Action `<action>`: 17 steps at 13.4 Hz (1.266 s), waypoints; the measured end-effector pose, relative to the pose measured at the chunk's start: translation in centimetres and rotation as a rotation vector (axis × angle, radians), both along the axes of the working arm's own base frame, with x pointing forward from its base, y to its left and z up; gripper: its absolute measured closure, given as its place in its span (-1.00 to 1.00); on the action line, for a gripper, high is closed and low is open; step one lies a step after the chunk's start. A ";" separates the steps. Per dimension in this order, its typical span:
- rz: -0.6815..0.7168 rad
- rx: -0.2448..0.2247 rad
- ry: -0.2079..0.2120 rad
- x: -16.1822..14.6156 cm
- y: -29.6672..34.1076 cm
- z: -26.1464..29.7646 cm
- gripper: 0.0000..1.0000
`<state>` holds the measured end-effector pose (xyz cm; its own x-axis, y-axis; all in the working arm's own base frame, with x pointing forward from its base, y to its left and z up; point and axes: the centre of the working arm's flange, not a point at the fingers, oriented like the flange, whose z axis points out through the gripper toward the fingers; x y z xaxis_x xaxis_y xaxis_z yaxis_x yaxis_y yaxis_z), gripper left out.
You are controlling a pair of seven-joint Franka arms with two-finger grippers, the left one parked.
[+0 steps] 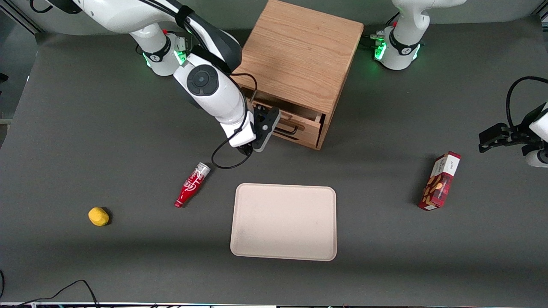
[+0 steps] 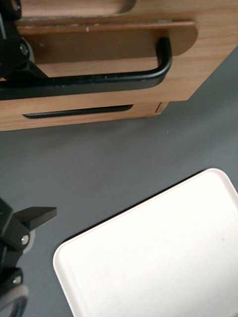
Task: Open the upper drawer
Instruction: 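Pull the upper drawer outward by its handle with the right gripper, then keep pulling the drawer further open with the right gripper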
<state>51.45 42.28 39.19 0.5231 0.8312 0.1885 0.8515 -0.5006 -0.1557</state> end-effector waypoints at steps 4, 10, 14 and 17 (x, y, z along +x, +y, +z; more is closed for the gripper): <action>-0.025 -0.011 -0.028 2.8 -2.7 0.0 -1.00; -0.084 -0.012 -0.055 6.2 -5.5 0.4 -1.00; -0.131 0.010 -0.086 8.8 -7.1 0.6 -1.00; -0.157 0.018 -0.104 10.2 -8.3 0.6 -1.00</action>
<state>61.68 33.97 39.78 0.6229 0.7369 0.2626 0.7753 -0.6263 -0.0815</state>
